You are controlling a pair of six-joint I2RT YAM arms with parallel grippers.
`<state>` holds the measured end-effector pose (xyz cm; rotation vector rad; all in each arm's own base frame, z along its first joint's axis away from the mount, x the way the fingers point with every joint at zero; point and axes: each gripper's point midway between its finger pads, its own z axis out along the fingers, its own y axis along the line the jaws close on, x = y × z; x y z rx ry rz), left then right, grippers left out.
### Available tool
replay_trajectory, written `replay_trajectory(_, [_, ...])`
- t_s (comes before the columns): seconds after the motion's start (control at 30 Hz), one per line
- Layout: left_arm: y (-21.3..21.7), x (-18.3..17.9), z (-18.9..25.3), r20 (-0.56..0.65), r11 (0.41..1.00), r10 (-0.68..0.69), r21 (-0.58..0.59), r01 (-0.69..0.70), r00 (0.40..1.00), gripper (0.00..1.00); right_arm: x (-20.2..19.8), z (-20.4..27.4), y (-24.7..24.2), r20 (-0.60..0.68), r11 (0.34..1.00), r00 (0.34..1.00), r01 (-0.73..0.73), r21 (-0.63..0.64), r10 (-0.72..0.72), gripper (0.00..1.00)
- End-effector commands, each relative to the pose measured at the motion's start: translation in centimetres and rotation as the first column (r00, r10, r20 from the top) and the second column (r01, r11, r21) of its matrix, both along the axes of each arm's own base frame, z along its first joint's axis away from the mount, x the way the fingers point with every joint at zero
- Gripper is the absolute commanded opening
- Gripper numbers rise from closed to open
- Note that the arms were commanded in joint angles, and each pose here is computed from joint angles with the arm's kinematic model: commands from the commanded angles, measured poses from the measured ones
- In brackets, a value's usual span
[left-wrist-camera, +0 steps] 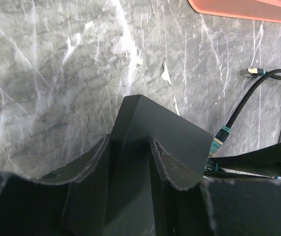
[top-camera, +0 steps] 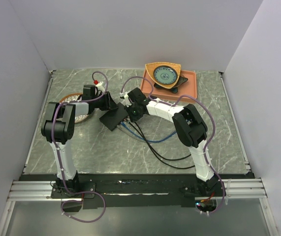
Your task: Insert the plug into the switch port
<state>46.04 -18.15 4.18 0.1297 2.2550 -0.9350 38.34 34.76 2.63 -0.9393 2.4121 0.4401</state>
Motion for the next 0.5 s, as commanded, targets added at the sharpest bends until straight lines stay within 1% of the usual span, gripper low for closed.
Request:
replay_trajectory(0.0, [-6.0, -7.2, 0.5, -0.171, 0.953, -0.275, -0.178, 0.244, 0.946, 0.39, 6.8, 13.4, 8.7, 0.409, 0.913, 0.912, -0.132, 0.385, -0.041, 0.00])
replay_trajectory(0.07, [-5.8, -7.2, 0.8, -0.166, 0.957, -0.261, -0.173, 0.232, 0.951, 0.40, 6.5, 13.0, 8.3, 0.400, 0.917, 0.915, -0.122, 0.379, -0.043, 0.00])
replay_trajectory(0.23, [-4.7, -6.2, 1.7, -0.130, 0.974, -0.190, -0.145, 0.171, 0.973, 0.49, 5.0, 10.9, 6.3, 0.358, 0.945, 0.933, -0.085, 0.317, -0.036, 0.01])
replay_trajectory(0.3, [-4.0, -5.7, 2.3, -0.113, 0.983, -0.145, -0.131, 0.130, 0.983, 0.52, 4.3, 10.0, 5.3, 0.338, 0.955, 0.940, -0.067, 0.290, -0.037, 0.04])
replay_trajectory(0.33, [-3.8, -5.7, 2.3, -0.112, 0.985, -0.133, -0.127, 0.119, 0.985, 0.54, 4.0, 9.8, 5.1, 0.335, 0.957, 0.942, -0.065, 0.283, -0.036, 0.11])
replay_trajectory(0.37, [-3.3, -5.2, 2.3, -0.112, 0.990, -0.095, -0.110, 0.083, 0.989, 0.56, 3.9, 9.6, 4.8, 0.331, 0.959, 0.943, -0.056, 0.277, -0.041, 0.12])
replay_trajectory(0.4, [-3.0, -5.0, 2.8, -0.101, 0.992, -0.078, -0.104, 0.067, 0.992, 0.57, 3.5, 9.0, 4.0, 0.317, 0.967, 0.947, -0.035, 0.253, -0.048, 0.12])
replay_trajectory(0.47, [-2.4, -4.9, 2.9, -0.104, 0.995, -0.040, -0.099, 0.030, 0.994, 0.58, 3.1, 8.4, 3.3, 0.303, 0.973, 0.951, -0.019, 0.232, -0.053, 0.17])
